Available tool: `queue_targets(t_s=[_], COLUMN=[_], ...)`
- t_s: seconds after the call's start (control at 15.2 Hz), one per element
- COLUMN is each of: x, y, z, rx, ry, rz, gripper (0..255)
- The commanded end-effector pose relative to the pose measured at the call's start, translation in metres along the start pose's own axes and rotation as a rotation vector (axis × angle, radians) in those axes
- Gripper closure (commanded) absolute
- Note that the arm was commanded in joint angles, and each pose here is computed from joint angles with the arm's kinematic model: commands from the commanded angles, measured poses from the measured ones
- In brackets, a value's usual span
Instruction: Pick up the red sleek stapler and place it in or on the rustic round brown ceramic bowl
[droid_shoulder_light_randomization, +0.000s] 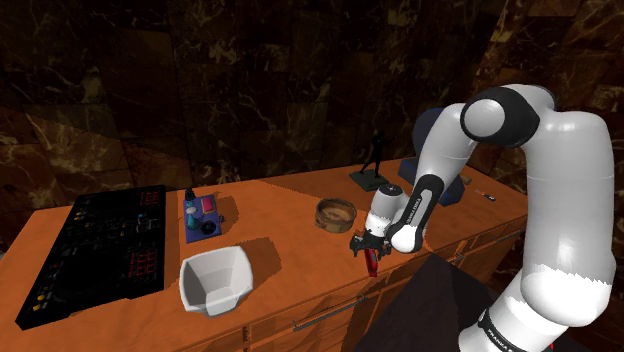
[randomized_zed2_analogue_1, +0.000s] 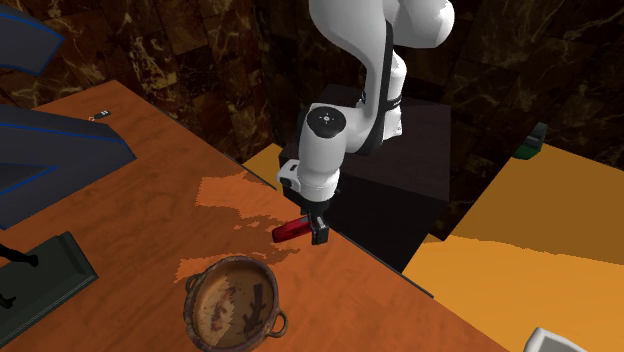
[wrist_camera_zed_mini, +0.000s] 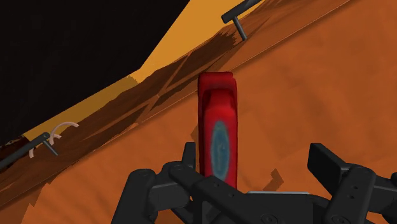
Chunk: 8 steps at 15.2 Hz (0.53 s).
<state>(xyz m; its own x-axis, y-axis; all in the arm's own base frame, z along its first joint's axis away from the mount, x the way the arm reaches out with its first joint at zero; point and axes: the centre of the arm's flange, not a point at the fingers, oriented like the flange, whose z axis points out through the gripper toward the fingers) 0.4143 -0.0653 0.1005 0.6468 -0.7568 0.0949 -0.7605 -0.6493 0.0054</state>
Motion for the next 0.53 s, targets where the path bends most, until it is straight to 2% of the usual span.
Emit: queue_targets(t_s=[0.0,0.07,0.46], x=[0.0,0.0,0.0], y=[0.0,0.0,-0.0003], z=[0.0,0.0,0.0004], rx=[0.0,0.0,0.0], ry=[0.0,0.0,0.0], rz=[0.0,0.0,0.0], gripper=[0,255,255])
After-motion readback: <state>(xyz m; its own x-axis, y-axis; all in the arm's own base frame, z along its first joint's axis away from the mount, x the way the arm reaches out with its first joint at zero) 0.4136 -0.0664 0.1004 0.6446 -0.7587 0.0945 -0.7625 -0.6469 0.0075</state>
